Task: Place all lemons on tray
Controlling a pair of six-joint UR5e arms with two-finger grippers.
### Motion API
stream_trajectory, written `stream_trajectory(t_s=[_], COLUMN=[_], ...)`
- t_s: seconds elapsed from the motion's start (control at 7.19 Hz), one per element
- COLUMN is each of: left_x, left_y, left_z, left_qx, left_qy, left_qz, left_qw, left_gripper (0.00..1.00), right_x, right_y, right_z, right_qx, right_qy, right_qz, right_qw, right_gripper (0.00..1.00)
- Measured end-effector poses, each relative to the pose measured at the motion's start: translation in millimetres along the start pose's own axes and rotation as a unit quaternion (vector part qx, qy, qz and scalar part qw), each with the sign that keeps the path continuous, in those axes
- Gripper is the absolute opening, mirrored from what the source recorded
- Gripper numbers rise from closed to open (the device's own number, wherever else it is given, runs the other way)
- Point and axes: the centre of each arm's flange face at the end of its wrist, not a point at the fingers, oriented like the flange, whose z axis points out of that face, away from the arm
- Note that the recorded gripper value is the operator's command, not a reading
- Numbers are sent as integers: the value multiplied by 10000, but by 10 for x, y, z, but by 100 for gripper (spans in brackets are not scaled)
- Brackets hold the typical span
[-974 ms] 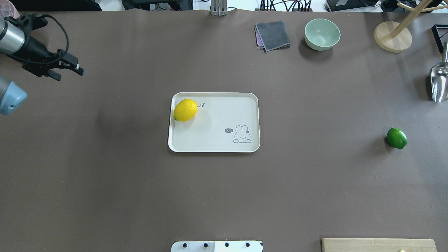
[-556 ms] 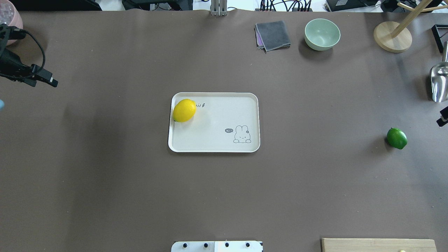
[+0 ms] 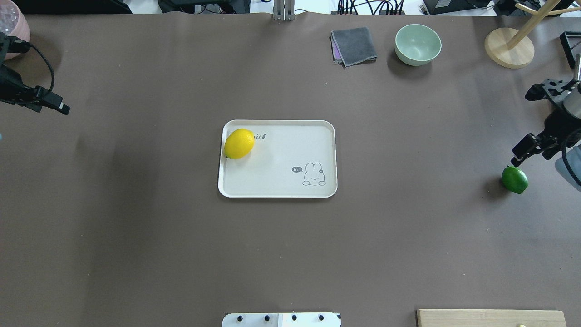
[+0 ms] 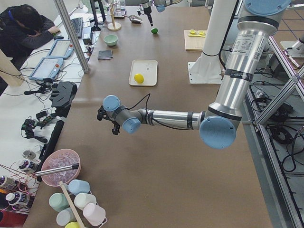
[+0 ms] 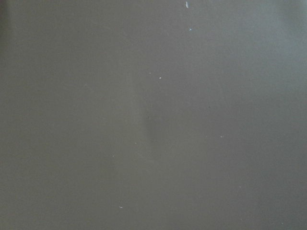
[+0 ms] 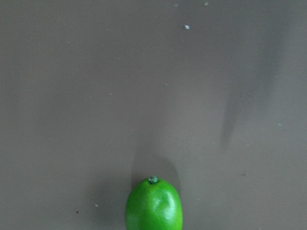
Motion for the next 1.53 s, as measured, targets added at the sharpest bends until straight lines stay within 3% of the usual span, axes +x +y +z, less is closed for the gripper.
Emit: stream_trajectory(t_s=[0.42,0.56,0.83,0.97,1.25,1.53], left_x=[-2,-1,0,1,4,-4], left_y=[8,8,10,11,12,16], left_z=[9,8,12,14,16,25], left_qx=[-10,-9,-12,-15,-18,-25], left_qy=[-1,-2,-2,-1,3,-4], left_qz=[-4,-6,-14,-21,-43,-64], left_qw=[10000,10000,10000,10000,10000,10000], left_gripper=[97,97,98,98,98,98], right_x=[-211,-214,-223,-217,-303,-638], right_y=[-79,-64,-2,17,-2,-274], right_z=[333,390,598,692,735,506], right_qx=[-269,-307,-488,-578,-679,-826], right_qy=[251,356,519,558,549,535], right_qz=[-262,-306,-331,-317,-299,-117], right_qw=[9990,9984,9969,9963,9957,9951], right_gripper=[100,93,34,0,0,0])
